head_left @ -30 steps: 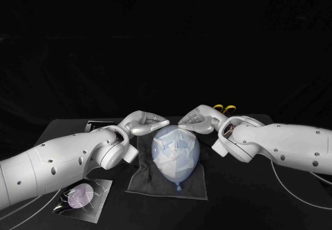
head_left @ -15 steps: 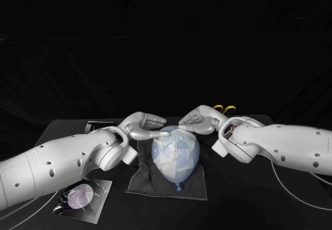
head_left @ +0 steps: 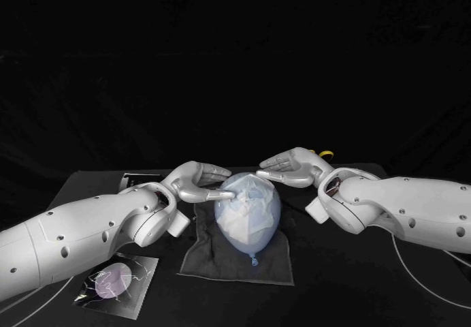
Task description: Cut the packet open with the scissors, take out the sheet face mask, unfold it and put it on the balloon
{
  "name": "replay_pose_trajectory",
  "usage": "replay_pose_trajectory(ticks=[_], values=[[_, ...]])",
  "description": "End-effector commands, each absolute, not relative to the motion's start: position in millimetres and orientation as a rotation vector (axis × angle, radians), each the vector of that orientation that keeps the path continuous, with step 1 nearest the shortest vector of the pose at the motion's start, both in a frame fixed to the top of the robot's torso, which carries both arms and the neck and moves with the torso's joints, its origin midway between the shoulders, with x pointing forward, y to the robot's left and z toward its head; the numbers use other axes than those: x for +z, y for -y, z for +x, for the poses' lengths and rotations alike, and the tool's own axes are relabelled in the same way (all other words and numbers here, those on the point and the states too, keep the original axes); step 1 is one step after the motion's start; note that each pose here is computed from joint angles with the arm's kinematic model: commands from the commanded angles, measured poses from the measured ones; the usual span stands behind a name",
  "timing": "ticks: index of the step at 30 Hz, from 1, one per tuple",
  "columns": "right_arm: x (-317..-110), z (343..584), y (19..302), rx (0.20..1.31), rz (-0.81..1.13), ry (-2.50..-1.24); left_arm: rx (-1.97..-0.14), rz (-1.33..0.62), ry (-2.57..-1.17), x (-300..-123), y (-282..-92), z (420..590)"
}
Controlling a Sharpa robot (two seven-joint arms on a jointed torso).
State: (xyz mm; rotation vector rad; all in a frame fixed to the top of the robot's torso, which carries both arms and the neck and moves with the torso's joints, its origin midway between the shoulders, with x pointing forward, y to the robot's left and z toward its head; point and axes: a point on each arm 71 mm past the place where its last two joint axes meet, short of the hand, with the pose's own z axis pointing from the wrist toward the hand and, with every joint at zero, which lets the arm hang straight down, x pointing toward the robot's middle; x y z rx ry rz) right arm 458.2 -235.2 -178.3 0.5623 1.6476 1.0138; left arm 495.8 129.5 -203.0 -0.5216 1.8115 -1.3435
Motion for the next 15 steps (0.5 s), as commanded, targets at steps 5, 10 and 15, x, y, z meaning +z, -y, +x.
replay_pose_trajectory(ticks=[5,10,15], values=[[-181.6,452.6,238.3,1.049,0.559,-1.705,-1.352,-0.496,-1.798,-200.9,-126.8,494.4],[-184.3,451.1,242.7,1.038,0.569,-1.709,-1.348,-0.511,-1.797,-201.3,-127.1,495.4],[-186.0,453.0,244.5,1.029,0.589,-1.698,-1.352,-0.537,-1.792,-201.3,-127.4,496.3]])
